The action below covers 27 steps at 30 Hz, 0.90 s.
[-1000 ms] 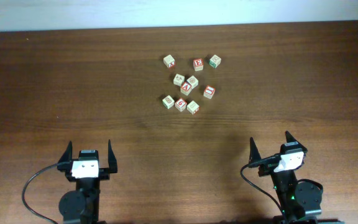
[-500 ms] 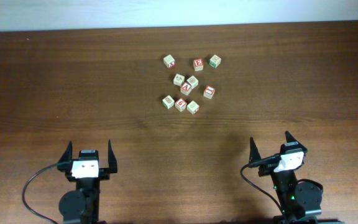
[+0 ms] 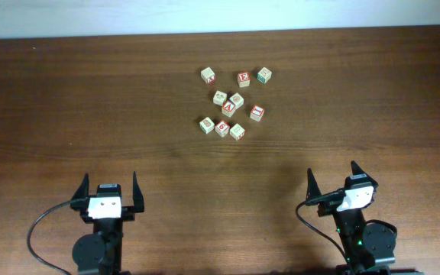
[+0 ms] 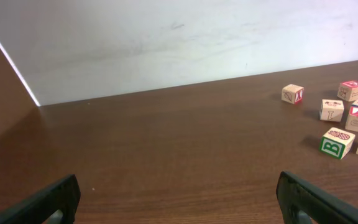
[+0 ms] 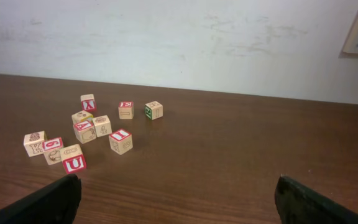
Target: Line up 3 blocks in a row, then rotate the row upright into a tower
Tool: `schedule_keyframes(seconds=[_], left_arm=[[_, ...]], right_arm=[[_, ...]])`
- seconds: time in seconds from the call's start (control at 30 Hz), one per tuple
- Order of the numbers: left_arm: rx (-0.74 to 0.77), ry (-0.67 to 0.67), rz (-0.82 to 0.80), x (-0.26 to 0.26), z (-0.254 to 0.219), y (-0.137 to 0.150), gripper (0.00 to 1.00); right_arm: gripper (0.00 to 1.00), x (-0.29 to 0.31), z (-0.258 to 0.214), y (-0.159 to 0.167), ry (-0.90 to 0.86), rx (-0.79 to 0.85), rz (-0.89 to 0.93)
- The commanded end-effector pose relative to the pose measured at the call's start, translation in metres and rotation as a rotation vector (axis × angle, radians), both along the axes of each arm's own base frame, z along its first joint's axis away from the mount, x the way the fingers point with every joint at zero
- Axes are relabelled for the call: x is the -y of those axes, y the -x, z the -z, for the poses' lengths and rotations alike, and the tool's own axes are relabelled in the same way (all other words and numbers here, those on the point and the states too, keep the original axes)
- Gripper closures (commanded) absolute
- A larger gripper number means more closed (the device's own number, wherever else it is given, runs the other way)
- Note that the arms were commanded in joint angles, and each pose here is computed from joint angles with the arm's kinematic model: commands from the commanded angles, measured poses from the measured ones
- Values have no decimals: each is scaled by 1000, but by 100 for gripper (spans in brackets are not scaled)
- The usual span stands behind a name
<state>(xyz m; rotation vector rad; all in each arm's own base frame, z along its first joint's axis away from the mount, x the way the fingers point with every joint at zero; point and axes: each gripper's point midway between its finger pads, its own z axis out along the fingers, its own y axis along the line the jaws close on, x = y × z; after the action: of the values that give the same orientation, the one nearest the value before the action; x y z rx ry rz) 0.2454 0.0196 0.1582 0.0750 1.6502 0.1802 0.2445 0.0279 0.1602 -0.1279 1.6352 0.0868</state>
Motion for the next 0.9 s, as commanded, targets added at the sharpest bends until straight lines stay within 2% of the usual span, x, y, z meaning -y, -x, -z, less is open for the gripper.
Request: schedule_keyframes(seconds=[0.0,0.17,0.43,0.53,0.63,0.87], left_arm=[[31,-16,50,8,-6,-1,1],[84,6,167,28,-24,1,1],[-16,36,233,40,-79,4,1],[-40,45,263,44,-111,-3,1],[-129,68,280,46,-130,-15,1],[-437,148,284,44,-145,-64,1]], right_arm=[[1,3,-3,-1,-8,20,15],[1,-12,-35,4,-17,118,-76],[1,-33,-101,15,-14,186,-201],[1,-43,-119,11,-16,129,-262],[1,-51,-140,1,-23,52,-307],[2,-74,-163,-38,-89,-313,-434]])
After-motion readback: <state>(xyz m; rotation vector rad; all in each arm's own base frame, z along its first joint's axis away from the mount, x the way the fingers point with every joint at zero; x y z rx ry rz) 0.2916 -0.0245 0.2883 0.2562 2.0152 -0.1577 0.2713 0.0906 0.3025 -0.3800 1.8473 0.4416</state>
